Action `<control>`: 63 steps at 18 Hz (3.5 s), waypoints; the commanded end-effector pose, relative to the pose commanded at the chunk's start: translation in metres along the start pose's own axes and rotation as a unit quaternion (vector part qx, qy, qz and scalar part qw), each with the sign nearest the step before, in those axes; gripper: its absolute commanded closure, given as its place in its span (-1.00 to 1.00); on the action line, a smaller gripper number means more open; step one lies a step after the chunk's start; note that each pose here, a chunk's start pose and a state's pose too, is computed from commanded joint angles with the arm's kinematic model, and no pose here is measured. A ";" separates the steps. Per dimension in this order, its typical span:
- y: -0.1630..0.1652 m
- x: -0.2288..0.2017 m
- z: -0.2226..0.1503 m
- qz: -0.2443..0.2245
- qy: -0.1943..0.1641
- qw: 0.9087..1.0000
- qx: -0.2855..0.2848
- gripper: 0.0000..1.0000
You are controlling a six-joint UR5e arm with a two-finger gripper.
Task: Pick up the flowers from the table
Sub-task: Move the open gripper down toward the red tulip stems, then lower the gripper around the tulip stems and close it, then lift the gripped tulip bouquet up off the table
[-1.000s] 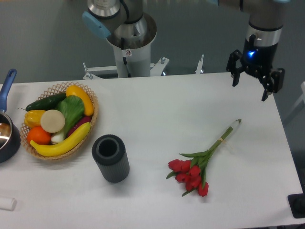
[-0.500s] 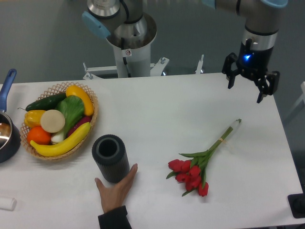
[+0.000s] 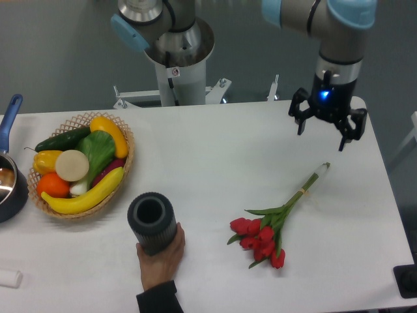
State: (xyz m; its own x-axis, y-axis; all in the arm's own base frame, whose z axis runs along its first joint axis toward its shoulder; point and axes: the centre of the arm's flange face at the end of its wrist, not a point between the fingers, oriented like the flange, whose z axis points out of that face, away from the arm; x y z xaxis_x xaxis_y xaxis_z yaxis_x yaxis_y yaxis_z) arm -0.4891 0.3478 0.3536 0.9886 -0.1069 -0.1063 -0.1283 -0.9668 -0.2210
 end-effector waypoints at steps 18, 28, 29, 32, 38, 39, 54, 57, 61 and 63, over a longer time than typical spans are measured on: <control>-0.037 -0.009 0.140 0.036 0.018 0.999 -0.003 -1.00; -0.026 -0.007 0.152 0.049 0.021 0.998 -0.034 -1.00; -0.026 -0.007 0.152 0.049 0.022 0.998 -0.035 -1.00; -0.025 -0.006 0.152 0.057 0.023 0.997 -0.036 -1.00; -0.021 0.000 0.169 0.058 0.035 0.996 -0.052 -1.00; -0.019 0.002 0.171 0.057 0.037 0.996 -0.053 -1.00; -0.023 -0.006 0.168 0.054 0.026 0.997 -0.049 0.22; -0.024 -0.007 0.167 0.056 0.024 0.997 -0.048 0.49; -0.025 -0.010 0.166 0.054 0.021 0.997 -0.047 0.55; -0.026 -0.012 0.164 0.055 0.018 0.997 -0.046 0.56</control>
State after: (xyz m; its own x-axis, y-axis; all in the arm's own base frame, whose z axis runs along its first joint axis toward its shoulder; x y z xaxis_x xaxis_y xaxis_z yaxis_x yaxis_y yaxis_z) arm -0.5107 0.4126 0.2022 0.9713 -0.2198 -0.0905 -0.2298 -0.9657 -0.1205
